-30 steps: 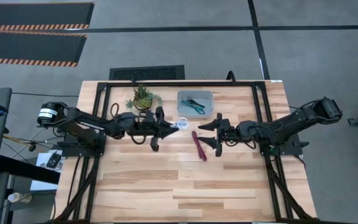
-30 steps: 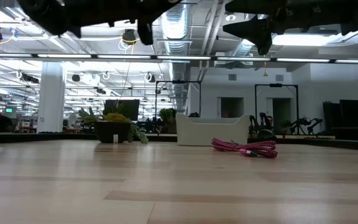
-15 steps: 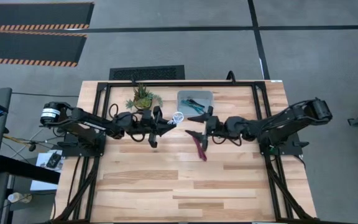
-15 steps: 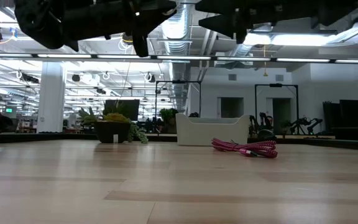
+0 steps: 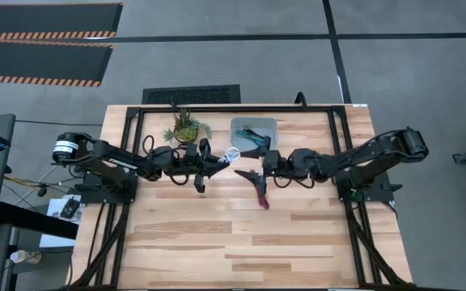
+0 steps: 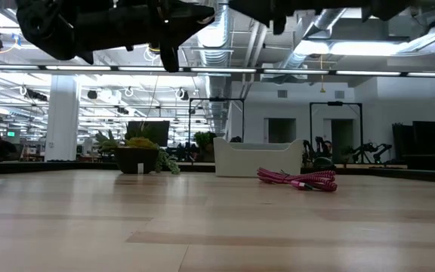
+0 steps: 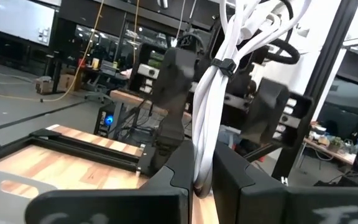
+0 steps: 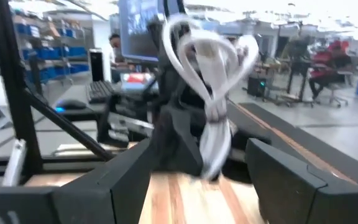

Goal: Pick and place USB-C Cables
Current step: Put the white charger cable into the white bin

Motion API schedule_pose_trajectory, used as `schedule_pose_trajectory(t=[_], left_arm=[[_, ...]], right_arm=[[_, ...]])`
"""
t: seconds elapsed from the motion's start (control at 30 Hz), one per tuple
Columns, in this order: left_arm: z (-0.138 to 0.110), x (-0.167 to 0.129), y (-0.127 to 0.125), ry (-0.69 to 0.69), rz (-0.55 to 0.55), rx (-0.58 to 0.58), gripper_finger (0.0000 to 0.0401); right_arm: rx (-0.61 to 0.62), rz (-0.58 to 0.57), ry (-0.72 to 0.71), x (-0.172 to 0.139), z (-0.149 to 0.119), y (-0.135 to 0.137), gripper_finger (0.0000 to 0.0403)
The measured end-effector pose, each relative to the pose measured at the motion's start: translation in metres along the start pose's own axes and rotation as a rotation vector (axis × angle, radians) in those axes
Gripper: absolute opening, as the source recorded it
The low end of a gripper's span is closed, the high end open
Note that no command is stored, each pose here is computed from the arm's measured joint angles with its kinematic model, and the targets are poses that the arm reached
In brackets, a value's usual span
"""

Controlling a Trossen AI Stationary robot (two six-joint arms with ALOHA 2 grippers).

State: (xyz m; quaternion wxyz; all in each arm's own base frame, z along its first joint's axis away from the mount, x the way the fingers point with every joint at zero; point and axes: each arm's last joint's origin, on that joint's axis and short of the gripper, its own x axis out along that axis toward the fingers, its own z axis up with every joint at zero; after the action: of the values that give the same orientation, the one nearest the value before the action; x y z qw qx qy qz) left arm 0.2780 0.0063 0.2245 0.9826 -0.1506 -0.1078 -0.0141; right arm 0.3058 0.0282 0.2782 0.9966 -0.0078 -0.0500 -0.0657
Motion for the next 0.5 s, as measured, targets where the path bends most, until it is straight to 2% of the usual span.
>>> schedule_pose_trajectory(t=[0.13,0.5], left_arm=[[0.001,0.000,0.000,-0.008,0.005,-0.007,0.0016],[0.002,0.000,-0.001,-0.022,0.000,-0.023,0.0016]], right_arm=[[0.002,0.047,-0.028,0.011,0.008,-0.002,0.0282],[-0.041,0.019,-0.001,0.038,0.000,-0.007,0.0275]])
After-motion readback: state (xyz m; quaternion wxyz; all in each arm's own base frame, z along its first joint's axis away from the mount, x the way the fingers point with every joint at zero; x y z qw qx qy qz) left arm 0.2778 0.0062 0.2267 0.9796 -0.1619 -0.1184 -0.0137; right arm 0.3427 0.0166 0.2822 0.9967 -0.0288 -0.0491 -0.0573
